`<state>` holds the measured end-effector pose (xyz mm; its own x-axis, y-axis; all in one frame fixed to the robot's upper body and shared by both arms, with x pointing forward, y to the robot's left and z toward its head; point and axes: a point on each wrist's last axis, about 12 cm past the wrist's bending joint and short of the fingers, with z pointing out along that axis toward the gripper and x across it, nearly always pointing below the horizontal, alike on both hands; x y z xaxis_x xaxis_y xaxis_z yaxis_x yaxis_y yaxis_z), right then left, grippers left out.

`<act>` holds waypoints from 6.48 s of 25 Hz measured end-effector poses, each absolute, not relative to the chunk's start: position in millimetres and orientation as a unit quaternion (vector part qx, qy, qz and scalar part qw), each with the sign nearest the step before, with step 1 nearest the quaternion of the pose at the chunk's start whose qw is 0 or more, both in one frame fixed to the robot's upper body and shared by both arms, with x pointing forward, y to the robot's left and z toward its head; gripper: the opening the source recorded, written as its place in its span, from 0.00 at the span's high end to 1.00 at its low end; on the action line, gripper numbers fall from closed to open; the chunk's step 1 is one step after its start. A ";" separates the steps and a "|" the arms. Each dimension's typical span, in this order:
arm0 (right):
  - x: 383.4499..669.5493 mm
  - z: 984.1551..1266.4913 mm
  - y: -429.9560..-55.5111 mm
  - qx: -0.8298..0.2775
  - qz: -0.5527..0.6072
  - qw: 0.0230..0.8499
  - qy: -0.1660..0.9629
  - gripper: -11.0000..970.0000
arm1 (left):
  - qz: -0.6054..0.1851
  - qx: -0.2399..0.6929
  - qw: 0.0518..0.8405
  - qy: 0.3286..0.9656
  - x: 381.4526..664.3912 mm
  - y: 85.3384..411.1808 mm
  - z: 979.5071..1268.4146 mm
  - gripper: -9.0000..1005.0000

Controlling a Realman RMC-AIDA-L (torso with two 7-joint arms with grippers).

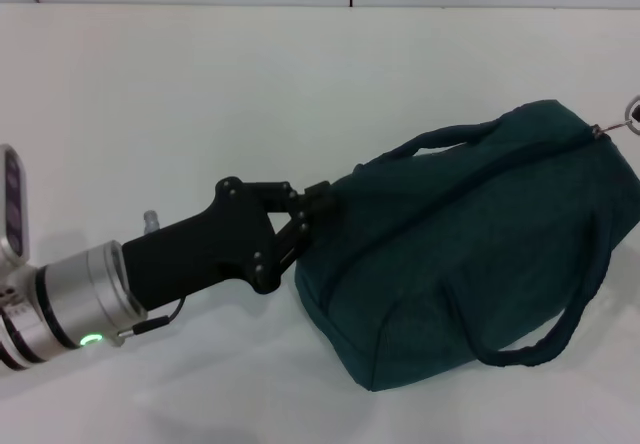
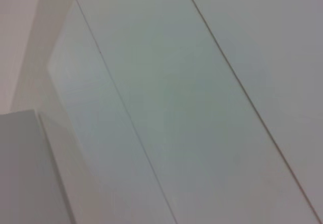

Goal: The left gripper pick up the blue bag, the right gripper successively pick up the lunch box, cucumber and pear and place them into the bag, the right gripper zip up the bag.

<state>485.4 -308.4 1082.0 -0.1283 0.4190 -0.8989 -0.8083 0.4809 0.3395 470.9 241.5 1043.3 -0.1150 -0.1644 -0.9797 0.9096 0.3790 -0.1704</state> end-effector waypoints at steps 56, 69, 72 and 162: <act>460.7 1062.2 -311.5 -0.116 0.482 0.629 0.598 0.94 | -0.500 0.329 0.541 0.592 500.3 221.6 1060.0 0.82; 455.1 1061.1 -322.2 -0.099 0.467 0.640 0.602 0.94 | -0.502 0.326 0.540 0.592 498.5 223.6 1059.7 0.93; 453.3 1061.6 -326.6 -0.092 0.462 0.646 0.601 0.94 | -0.502 0.325 0.540 0.593 497.8 224.2 1059.2 0.93; 444.8 1027.8 -332.0 -0.088 0.402 0.581 0.702 0.72 | -0.497 0.272 0.570 0.594 495.1 234.6 1059.6 0.87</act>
<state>444.8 -332.0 1027.8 -0.3098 0.3441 -0.8863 -0.5906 0.6609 0.4631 495.1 234.6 1059.6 -0.2014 -0.2436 -0.9487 0.8909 0.3569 -0.2808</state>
